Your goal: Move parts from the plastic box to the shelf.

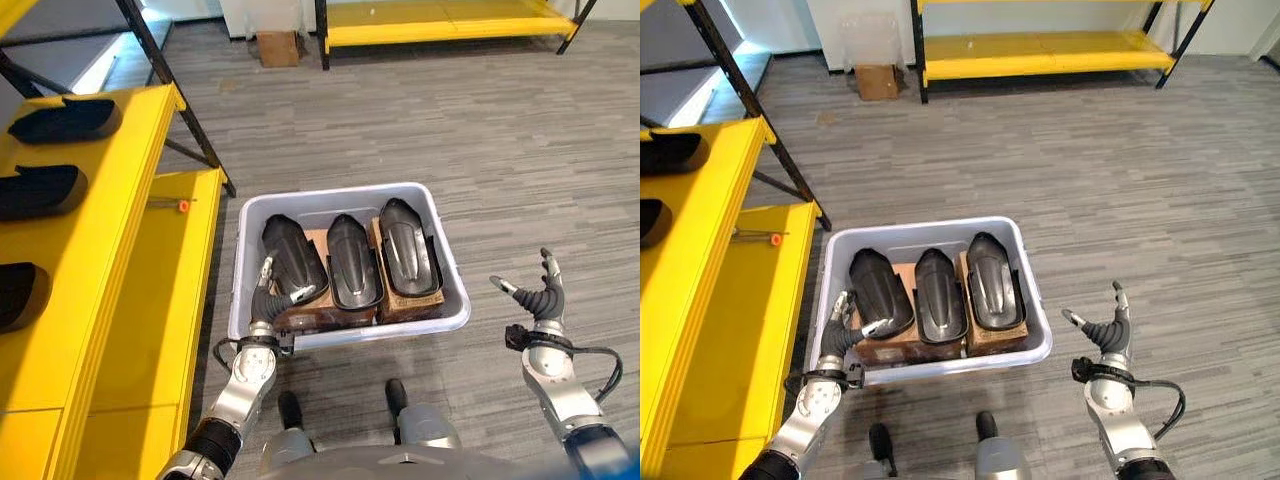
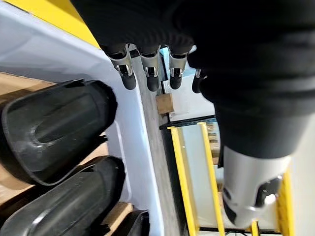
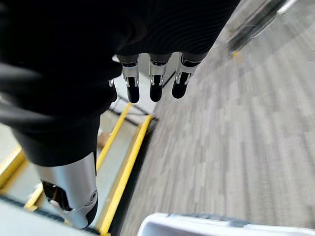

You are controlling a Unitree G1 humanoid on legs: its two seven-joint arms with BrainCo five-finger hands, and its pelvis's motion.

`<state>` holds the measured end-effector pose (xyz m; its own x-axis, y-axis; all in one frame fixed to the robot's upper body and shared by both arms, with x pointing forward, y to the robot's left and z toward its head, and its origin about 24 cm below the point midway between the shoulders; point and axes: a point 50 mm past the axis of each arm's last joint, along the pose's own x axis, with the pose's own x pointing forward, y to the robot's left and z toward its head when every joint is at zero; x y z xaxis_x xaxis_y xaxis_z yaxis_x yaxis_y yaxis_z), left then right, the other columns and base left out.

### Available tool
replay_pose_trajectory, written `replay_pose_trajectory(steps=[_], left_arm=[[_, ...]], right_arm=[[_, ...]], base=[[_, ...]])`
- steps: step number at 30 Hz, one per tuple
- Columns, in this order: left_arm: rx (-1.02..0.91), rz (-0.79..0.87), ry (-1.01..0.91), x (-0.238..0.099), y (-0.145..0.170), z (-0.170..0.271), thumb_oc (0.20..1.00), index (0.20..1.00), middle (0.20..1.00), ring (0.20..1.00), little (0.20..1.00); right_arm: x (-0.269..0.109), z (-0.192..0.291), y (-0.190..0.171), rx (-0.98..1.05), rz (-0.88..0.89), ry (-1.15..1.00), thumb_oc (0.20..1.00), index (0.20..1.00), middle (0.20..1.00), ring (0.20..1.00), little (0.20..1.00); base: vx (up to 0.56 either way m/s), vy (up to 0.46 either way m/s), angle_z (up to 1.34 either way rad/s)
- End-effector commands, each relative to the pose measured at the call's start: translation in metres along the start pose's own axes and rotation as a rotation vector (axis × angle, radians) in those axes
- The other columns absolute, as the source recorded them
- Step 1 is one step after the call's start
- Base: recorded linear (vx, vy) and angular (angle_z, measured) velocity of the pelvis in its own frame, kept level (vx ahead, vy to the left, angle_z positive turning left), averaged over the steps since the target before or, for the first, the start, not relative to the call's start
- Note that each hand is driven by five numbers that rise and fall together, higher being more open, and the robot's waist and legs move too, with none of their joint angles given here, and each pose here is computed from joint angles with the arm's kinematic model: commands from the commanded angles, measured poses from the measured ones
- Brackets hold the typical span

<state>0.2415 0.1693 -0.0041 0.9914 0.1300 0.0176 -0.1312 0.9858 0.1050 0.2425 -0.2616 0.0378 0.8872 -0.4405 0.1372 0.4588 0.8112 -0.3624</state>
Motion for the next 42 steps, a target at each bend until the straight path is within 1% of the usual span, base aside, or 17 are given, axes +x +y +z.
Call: replay_pose_trajectory(steps=[1,2,3,4,8,12,16,28,34,37,42], left_arm=[[0.001,-0.028,-0.152,0.018,0.008,0.032,1.000,1.000,1.000,1.000,1.000],[0.002,-0.029,-0.155,0.019,0.007,0.032,1.000,1.000,1.000,1.000,1.000],[-0.010,-0.037,-0.191,0.021,0.005,0.041,1.000,1.000,1.000,1.000,1.000],[-0.020,-0.033,-0.201,0.022,0.005,0.044,1.000,1.000,1.000,1.000,1.000],[-0.059,-0.009,-0.245,0.024,0.006,0.053,1.000,1.000,1.000,1.000,1.000],[-0.091,0.008,-0.321,0.031,0.007,0.073,1.000,1.000,1.000,1.000,1.000],[-0.103,0.013,-0.384,0.035,0.005,0.090,1.000,1.000,1.000,1.000,1.000],[-0.114,0.008,-0.474,0.044,0.003,0.115,1.000,1.000,1.000,1.000,1.000],[-0.117,0.001,-0.472,0.045,0.000,0.116,1.000,1.000,1.000,1.000,1.000],[-0.122,-0.004,-0.473,0.044,-0.001,0.117,1.000,1.000,1.000,1.000,1.000],[-0.118,-0.020,-0.461,0.043,-0.005,0.115,1.000,1.000,1.000,1.000,1.000]], right_arm=[[0.027,0.053,-0.002,0.114,-0.057,-0.226,1.000,1.000,1.000,1.000,1.000],[0.028,0.054,-0.002,0.116,-0.058,-0.231,1.000,1.000,1.000,1.000,1.000],[0.040,0.072,-0.002,0.126,-0.061,-0.271,1.000,1.000,1.000,1.000,1.000],[0.043,0.078,-0.001,0.132,-0.053,-0.286,1.000,1.000,1.000,1.000,1.000],[0.048,0.094,0.005,0.130,-0.012,-0.343,1.000,1.000,1.000,1.000,1.000],[0.055,0.126,0.017,0.149,0.031,-0.443,1.000,1.000,1.000,1.000,1.000],[0.060,0.148,0.029,0.173,0.044,-0.471,1.000,1.000,1.000,1.000,1.000],[0.076,0.162,0.043,0.169,0.029,-0.422,1.000,1.000,1.000,1.000,1.000],[0.082,0.155,0.043,0.156,-0.039,-0.362,1.000,1.000,1.000,1.000,1.000],[0.084,0.149,0.041,0.182,-0.024,-0.322,1.000,1.000,1.000,1.000,1.000],[0.081,0.139,0.051,0.177,0.101,-0.276,1.000,1.000,1.000,1.000,1.000]], base=[[-0.12,0.015,0.00],[-0.13,0.060,0.06],[-0.08,0.063,0.06],[-0.07,0.061,0.02],[-0.05,0.039,0.02],[-0.08,0.018,0.06],[-0.09,-0.001,0.03],[-0.05,-0.018,0.03],[-0.02,-0.006,0.00],[-0.03,0.026,-0.08],[0.00,0.000,0.00]])
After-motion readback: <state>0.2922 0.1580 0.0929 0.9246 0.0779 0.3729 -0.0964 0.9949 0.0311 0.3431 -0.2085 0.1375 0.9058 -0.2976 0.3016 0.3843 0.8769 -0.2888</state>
